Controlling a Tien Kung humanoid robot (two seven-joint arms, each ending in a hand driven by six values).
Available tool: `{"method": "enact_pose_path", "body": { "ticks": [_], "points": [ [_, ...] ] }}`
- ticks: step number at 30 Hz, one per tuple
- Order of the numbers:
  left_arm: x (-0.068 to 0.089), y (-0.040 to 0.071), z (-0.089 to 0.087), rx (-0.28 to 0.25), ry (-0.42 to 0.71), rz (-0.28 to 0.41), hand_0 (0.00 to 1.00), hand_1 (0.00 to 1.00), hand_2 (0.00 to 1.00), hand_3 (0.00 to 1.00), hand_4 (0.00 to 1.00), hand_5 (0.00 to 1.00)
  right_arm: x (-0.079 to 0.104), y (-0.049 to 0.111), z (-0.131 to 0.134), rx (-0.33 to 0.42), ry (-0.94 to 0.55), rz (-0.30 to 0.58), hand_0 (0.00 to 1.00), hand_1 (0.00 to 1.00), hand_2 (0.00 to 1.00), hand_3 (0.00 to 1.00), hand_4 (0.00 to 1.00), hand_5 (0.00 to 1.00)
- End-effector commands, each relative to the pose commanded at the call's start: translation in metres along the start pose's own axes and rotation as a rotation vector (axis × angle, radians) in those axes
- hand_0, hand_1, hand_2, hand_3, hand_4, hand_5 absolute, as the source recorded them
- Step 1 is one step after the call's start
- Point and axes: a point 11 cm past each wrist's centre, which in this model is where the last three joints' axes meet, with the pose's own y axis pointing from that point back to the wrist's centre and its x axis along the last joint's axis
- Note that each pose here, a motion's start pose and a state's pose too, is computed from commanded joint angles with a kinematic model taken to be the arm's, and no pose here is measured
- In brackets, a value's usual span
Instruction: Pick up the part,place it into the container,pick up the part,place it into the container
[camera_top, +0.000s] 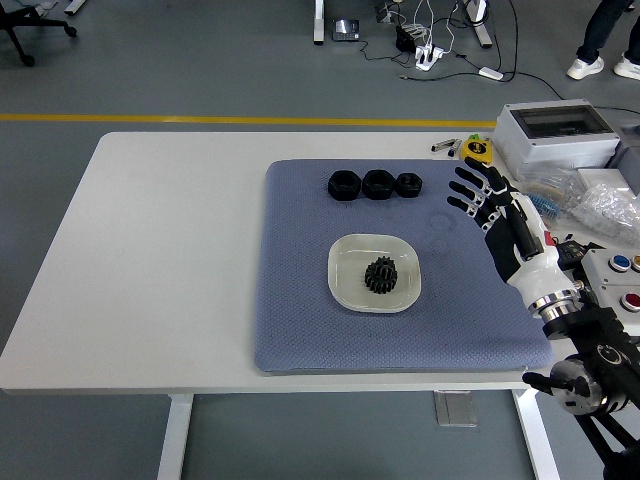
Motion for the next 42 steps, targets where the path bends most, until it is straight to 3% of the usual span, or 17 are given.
{"method": "enact_pose_path", "body": {
  "ticks": [13,42],
  "points": [
    [0.0,0.0,0.0,-0.001,0.002,0.001,0.711,0.725,0.758,0.667,0.697,0.681,0.021,0.008,0.002,0.007,0.013,0.092,0.969,0.883,0.894,0.898,0.998,0.9],
    [0.0,0.0,0.0,-0.003,0.002,0.0,0.711,0.723,0.756,0.668,0.696,0.679,0.023,0.008,0.004,-0.022,0.0,0.113,0.936,0.849,0.854,0.86,0.998,0.897]
  ]
}}
